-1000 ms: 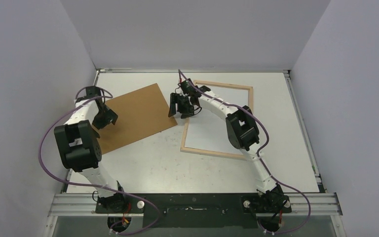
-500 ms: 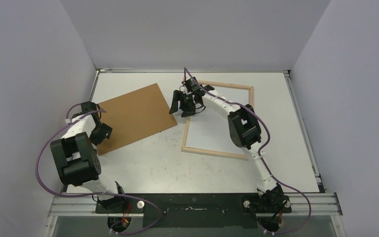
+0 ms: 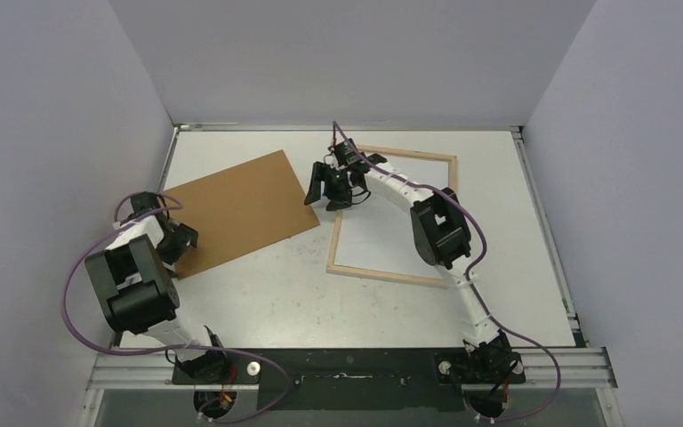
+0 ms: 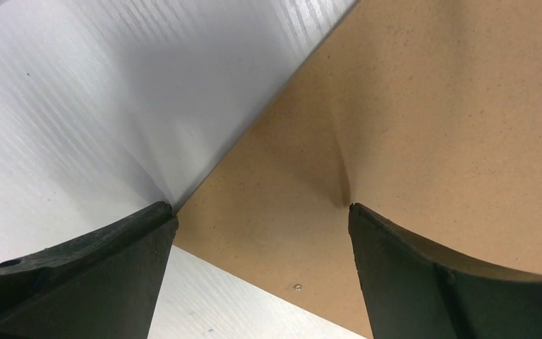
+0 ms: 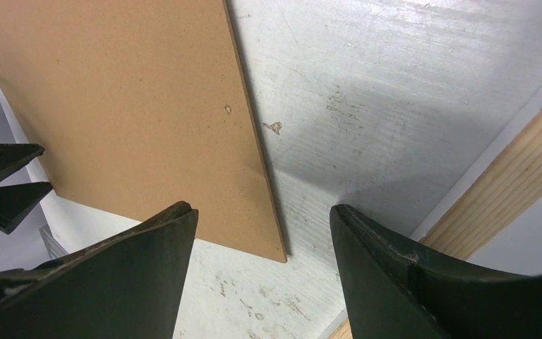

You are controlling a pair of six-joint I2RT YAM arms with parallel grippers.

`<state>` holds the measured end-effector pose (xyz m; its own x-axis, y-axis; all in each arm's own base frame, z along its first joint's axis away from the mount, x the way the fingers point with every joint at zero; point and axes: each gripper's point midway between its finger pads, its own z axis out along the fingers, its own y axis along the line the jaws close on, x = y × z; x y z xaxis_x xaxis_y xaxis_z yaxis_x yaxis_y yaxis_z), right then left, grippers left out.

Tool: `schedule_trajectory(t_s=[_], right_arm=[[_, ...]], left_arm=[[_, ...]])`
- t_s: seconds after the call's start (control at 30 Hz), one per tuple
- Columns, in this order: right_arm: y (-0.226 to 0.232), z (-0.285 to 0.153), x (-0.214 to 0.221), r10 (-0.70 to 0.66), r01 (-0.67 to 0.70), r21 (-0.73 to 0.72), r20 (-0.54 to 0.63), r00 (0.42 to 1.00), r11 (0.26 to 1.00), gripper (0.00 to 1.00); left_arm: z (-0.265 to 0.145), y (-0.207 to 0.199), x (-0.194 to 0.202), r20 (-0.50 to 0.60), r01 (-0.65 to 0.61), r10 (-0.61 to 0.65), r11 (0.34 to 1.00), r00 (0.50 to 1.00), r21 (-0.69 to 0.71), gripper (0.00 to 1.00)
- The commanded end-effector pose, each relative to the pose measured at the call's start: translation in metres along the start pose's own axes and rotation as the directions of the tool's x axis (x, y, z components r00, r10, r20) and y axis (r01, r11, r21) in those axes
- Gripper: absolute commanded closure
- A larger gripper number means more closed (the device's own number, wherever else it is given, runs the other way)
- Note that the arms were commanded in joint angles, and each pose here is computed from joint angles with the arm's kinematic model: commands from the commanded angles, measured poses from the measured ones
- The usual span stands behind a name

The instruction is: Put the photo into the frame

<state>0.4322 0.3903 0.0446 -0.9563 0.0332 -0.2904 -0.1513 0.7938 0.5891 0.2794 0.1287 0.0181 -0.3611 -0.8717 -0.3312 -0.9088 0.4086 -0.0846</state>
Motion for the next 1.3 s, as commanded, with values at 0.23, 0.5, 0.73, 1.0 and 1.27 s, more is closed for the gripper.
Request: schedule_trajectory(t_s=[0.23,0.5,0.73,1.0,1.27], right_arm=[[-0.014,0.009,0.016,0.04,-0.038,0.048,-0.037,0.999,0.998,0.29],[-0.02,0.007,0.018,0.042,-0.039,0.08,-0.039,0.998,0.996,0.28],[-0.024,0.01,0.022,0.05,-0.045,0.086,-0.049,0.998,0.995,0.28],[-0.027,0.011,0.026,0.057,-0.052,0.091,-0.058,0.997,0.995,0.28],[-0.028,0.013,0.033,0.059,-0.053,0.085,-0.081,0.995,0.995,0.28]], left_arm=[[0.015,0.005,-0.007,0.034,-0.008,0.008,1.0,0.999,-0.007,0.08],[-0.005,0.009,-0.018,0.084,-0.003,0.004,1.0,0.996,-0.014,0.07],[-0.017,0.006,-0.024,0.109,-0.017,0.016,1.0,0.994,0.01,0.07],[-0.004,0.013,-0.009,0.053,-0.017,0.018,1.0,0.998,-0.021,0.07],[0.01,0.002,0.002,-0.009,-0.022,0.022,1.0,1.0,0.022,0.08]])
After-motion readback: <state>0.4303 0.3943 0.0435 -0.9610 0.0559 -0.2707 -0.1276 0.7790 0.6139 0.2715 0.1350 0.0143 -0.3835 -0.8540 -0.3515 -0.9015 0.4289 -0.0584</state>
